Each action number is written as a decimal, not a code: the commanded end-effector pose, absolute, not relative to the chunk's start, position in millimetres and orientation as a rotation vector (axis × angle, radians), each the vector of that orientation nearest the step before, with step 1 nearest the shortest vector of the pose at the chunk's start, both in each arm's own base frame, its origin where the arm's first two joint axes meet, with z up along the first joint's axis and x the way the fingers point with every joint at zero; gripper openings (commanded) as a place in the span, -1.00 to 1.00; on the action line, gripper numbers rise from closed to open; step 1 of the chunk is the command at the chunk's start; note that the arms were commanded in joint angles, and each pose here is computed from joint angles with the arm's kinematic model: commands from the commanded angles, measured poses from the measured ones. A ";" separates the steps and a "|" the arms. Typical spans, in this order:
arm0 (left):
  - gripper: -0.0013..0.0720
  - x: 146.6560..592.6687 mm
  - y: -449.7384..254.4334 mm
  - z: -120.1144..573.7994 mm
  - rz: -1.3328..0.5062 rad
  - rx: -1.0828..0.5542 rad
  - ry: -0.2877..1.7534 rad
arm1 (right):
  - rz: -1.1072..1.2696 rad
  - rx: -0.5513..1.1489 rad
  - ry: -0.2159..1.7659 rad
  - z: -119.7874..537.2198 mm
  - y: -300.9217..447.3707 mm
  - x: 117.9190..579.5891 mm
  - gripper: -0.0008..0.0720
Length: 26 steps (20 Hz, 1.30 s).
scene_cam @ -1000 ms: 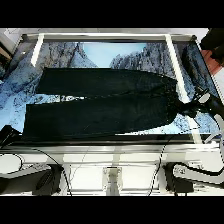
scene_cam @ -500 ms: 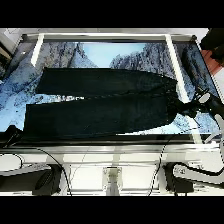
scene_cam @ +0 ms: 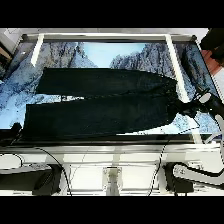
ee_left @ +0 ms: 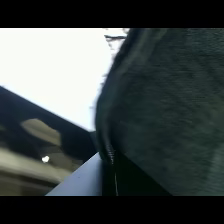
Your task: Fold the clothes and pants, and hang the long-sleeved shirts on hangers.
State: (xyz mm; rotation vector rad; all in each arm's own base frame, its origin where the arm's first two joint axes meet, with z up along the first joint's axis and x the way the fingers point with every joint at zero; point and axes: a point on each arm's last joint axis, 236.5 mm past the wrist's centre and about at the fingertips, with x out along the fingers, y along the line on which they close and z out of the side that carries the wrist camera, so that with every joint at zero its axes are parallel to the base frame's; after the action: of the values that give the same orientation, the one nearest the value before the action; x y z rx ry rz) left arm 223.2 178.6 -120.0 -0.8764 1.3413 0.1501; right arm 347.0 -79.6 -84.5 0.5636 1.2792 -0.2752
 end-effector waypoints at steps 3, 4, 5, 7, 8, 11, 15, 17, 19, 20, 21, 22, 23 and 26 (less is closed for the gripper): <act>-0.91 265.5 160.5 -79.5 0.098 -0.956 1.199 | -0.268 0.484 1.304 -41.3 -98.9 324.3 -0.92; -0.90 275.1 165.4 -63.7 0.132 -1.003 1.142 | -0.278 0.487 1.297 -27.1 -110.1 315.8 -0.92; -0.90 281.6 168.6 -48.8 0.146 -1.019 1.102 | -0.295 0.489 1.280 -12.5 -122.6 306.1 -0.92; -0.90 288.1 174.7 -23.3 0.168 -1.004 1.051 | -0.355 0.503 1.238 13.9 -150.1 278.4 -0.92; -0.90 289.9 176.9 -13.0 0.186 -1.006 1.030 | -0.391 0.515 1.219 24.4 -162.4 262.9 -0.92; -0.91 295.6 176.7 6.6 0.209 -1.039 0.976 | -0.480 0.545 1.179 44.6 -188.7 222.9 -0.92; -0.91 299.0 157.9 23.2 0.135 -1.094 0.964 | -0.530 0.596 1.173 51.5 -195.4 199.5 -0.92; -0.90 296.3 153.0 24.7 0.119 -1.095 0.980 | -0.535 0.592 1.198 50.1 -194.4 193.6 -0.92; -0.91 296.8 148.3 26.7 0.105 -1.089 0.987 | -0.551 0.577 1.229 48.1 -196.2 185.5 -0.92; -0.91 299.1 145.4 27.7 0.095 -1.079 0.992 | -0.567 0.563 1.247 47.0 -198.8 180.1 -0.92; -0.91 303.1 140.4 29.5 0.079 -1.063 0.998 | -0.592 0.542 1.268 46.0 -203.4 173.1 -0.92; -0.91 309.6 134.4 32.6 0.058 -1.036 1.004 | -0.609 0.527 1.285 45.0 -207.0 167.9 -0.92; -0.91 317.9 132.0 36.6 0.048 -1.008 0.998 | -0.617 0.521 1.302 43.1 -208.7 164.6 -0.92; -0.91 360.0 132.8 60.0 0.051 -0.933 0.937 | -0.598 0.549 1.352 31.1 -207.4 163.3 -0.92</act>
State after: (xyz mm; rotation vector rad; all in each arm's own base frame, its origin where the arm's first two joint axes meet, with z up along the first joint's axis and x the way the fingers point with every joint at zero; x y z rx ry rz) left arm 329.4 134.6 43.1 -0.9780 0.9814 0.0481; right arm 171.9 -205.4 39.4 0.5466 1.2946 -0.5912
